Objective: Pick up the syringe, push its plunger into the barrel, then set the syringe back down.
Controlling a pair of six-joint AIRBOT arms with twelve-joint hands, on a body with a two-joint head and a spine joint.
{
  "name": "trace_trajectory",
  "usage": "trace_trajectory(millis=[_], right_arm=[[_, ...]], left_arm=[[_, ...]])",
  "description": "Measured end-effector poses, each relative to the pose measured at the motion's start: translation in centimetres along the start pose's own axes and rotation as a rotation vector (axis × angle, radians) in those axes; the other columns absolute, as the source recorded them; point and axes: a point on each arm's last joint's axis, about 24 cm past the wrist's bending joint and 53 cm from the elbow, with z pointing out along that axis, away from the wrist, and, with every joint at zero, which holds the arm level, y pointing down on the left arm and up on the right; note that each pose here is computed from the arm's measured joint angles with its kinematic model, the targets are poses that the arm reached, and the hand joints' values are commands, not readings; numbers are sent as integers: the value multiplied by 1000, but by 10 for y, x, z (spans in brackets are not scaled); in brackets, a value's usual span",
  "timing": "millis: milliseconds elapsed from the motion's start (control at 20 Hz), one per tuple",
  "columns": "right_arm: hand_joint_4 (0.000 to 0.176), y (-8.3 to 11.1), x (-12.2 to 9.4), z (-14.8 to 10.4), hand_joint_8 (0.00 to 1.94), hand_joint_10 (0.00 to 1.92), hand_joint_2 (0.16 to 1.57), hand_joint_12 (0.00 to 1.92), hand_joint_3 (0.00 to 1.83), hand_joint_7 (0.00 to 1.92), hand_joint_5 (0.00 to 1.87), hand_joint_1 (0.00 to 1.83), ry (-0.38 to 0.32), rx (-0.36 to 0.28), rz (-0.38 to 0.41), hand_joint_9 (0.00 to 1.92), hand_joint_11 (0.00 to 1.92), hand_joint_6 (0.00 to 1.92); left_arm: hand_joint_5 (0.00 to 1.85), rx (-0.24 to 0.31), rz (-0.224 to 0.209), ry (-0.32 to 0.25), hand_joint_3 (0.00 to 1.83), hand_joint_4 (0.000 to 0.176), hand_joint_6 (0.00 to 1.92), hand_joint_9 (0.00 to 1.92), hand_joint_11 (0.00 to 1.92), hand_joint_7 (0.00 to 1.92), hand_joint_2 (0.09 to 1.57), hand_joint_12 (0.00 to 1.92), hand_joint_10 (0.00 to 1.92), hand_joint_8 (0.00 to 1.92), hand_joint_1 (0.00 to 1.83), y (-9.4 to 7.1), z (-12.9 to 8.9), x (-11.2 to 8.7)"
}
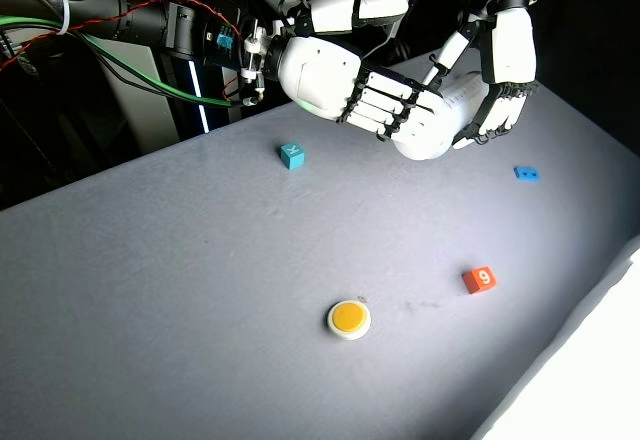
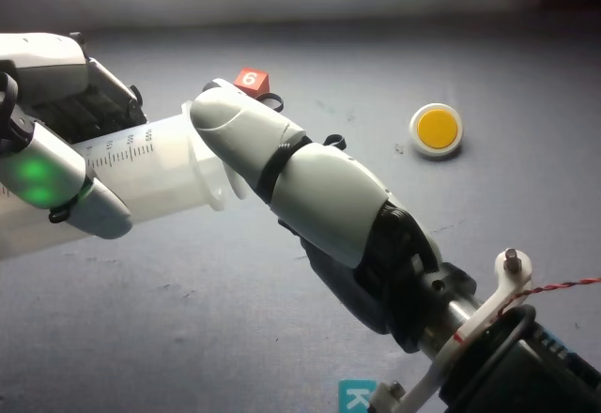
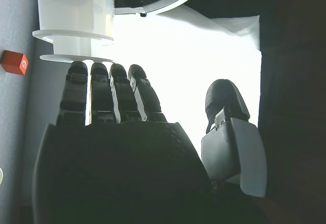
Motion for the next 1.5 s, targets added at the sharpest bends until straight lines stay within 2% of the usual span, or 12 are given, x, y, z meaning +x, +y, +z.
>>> trace_trajectory(millis=[200, 250, 500, 700, 850, 900, 950, 1050, 1150, 1350, 1450, 1500], right_arm=[[0, 20, -5, -6, 10, 0, 1204, 0, 3, 25, 46, 0, 27, -50, -92, 0, 0, 10], [0, 27, -7, -8, 4, 0, 1201, 0, 2, 13, 32, 0, 27, -66, -105, 0, 0, 3], [0, 80, -30, -24, 0, 0, 1198, 0, 0, 0, 21, 0, 33, -120, -206, 0, 0, 3], [0, 125, -70, -40, 2, 0, 1199, 0, 0, 5, 29, 0, -65, -160, -289, 0, 0, 5], [0, 141, -70, -49, 3, 0, 1204, 0, 2, 10, 29, 0, -40, -168, -386, 0, 0, 4], [0, 143, -66, -53, 3, 0, 1205, 0, 3, 10, 29, 0, -16, -158, -438, 0, 0, 4], [0, 144, -67, -58, 3, 0, 1206, 0, 3, 11, 31, 0, -3, -148, -476, 0, 0, 4], [0, 134, -85, -65, 9, 0, 1207, 0, 3, 26, 40, 0, -34, -76, -516, 0, 0, 8], [0, 129, -95, -71, 5, 0, 1209, 0, 4, 21, 36, 0, -19, -30, -618, 0, 0, 5], [0, 124, -85, -80, 0, 0, 1211, 0, 4, 0, 14, 0, 132, -24, -879, 0, 0, 5], [0, 121, -85, -82, 0, 0, 1211, 0, 3, 0, 13, 0, 182, -9, -951, 0, 0, 4], [0, 117, -90, -82, 3, 0, 1206, 0, 1, 8, 26, 0, 176, 15, -957, 0, 0, 9]], left_arm=[[953, 40, -36, 3, 0, 22, 1046, 889, 510, 1024, 1112, 1564, 1007, 966, 1219, -10, 0, 1], [939, 54, -42, 5, 1, 0, 1038, 852, 519, 1026, 1115, 1544, 1232, 936, 1341, -13, 0, 1], [909, 119, -99, 14, 1, 0, 1081, 830, 501, 1024, 1123, 1553, 1313, 924, 1369, -29, -1, 3], [910, 133, -94, 17, 0, 0, 1107, 841, 510, 1031, 1120, 1521, 1290, 890, 1369, -34, -1, 4], [898, 132, -80, 12, 1, 0, 1115, 829, 505, 1029, 1124, 1522, 1305, 902, 1368, -33, -1, 3], [911, 133, -67, 10, 1, 0, 1122, 842, 507, 1024, 1122, 1500, 1106, 942, 1247, -33, -1, 3], [899, 131, -56, 9, 0, 0, 1147, 834, 515, 1035, 1124, 1494, 1250, 875, 1343, -32, 0, 4], [905, 121, -14, 7, 0, 0, 1106, 851, 533, 1044, 1118, 1486, 1273, 866, 1369, -27, 1, 5], [917, 107, 28, 13, 0, 0, 1086, 851, 534, 1038, 1117, 1489, 1281, 876, 1370, -23, 4, 11], [896, 88, 94, 52, 1, 0, 1127, 821, 519, 1021, 1128, 1571, 1326, 903, 1366, -15, 19, 30], [921, 74, 113, 72, 0, 0, 1076, 836, 519, 1040, 1120, 1587, 1311, 876, 1370, -8, 26, 38], [936, 61, 138, 82, 0, 0, 1044, 854, 531, 1054, 1112, 1582, 1296, 848, 1372, -4, 31, 43]])
